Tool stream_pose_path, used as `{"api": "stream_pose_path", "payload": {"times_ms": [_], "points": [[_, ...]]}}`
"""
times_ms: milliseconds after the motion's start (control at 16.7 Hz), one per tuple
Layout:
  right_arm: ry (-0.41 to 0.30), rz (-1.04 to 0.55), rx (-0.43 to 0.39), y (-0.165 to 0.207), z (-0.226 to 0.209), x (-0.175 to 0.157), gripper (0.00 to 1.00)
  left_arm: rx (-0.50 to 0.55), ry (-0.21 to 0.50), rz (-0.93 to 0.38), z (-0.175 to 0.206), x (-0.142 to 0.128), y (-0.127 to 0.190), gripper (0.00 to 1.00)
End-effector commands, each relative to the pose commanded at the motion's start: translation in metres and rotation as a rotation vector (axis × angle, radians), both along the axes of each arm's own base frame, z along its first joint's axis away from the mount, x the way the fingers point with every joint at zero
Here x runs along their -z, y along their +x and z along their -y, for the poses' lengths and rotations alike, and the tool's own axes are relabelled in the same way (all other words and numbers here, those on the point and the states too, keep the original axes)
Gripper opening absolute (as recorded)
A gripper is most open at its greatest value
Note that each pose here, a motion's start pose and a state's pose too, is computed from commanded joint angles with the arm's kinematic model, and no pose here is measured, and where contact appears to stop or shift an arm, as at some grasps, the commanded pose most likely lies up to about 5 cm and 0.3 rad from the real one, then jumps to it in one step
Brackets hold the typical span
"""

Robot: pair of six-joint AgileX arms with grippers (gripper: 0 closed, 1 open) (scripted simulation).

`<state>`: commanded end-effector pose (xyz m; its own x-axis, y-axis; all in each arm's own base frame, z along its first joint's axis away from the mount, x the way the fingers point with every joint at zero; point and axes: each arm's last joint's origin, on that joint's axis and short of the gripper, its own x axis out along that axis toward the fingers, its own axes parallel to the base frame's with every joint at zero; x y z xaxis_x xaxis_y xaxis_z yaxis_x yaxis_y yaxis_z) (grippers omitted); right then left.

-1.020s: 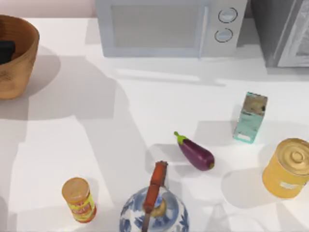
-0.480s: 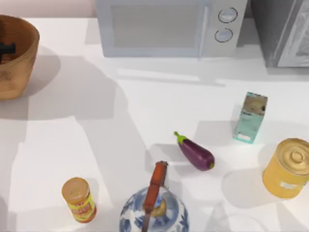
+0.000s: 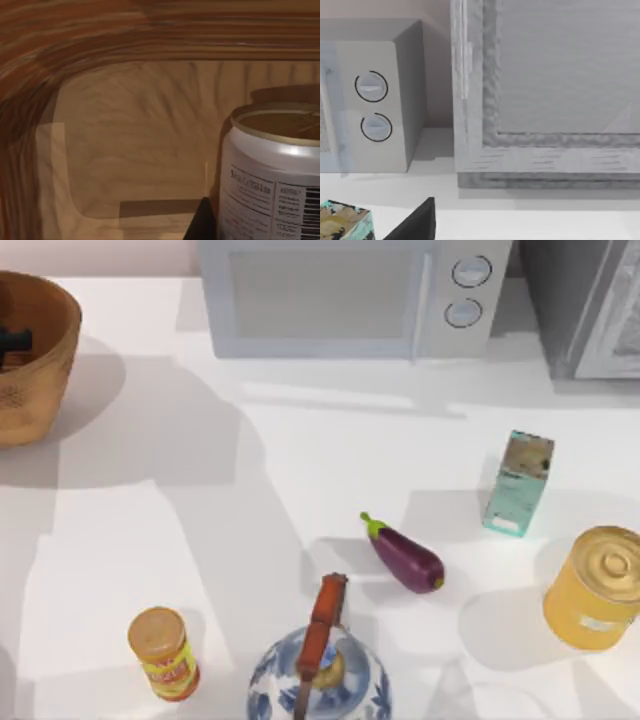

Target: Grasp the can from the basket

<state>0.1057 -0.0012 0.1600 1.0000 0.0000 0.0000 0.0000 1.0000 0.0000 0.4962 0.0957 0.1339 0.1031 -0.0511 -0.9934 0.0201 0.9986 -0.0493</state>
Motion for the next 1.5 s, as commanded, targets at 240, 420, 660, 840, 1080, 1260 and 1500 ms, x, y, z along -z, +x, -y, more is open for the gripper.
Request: {"api": "stream_pose_path", "payload": {"times_ms": [240,420,660,840,1080,1260,1500], "points": [[0.000,0.000,0.000,0.000,0.000,0.000,1.00,-0.017,0.012,0.035,0.000,-0.026,-0.010,0.00],[0.000,0.000,0.000,0.000,0.000,0.000,1.00,-0.027,0.026,0.107,0.005,-0.053,-0.022,0.00],[0.000,0.000,0.000,0.000,0.000,0.000,1.00,-0.034,0.054,0.276,0.021,-0.110,-0.063,0.00],[0.000,0.000,0.000,0.000,0.000,0.000,1.00,-0.036,0.075,0.450,0.039,-0.155,-0.118,0.00],[0.000,0.000,0.000,0.000,0.000,0.000,1.00,-0.038,0.092,0.715,0.065,-0.184,-0.218,0.00],[0.000,0.000,0.000,0.000,0.000,0.000,1.00,-0.040,0.092,0.921,0.079,-0.170,-0.293,0.00],[0.000,0.000,0.000,0.000,0.000,0.000,1.00,-0.043,0.074,1.175,0.091,-0.118,-0.362,0.00]]}}
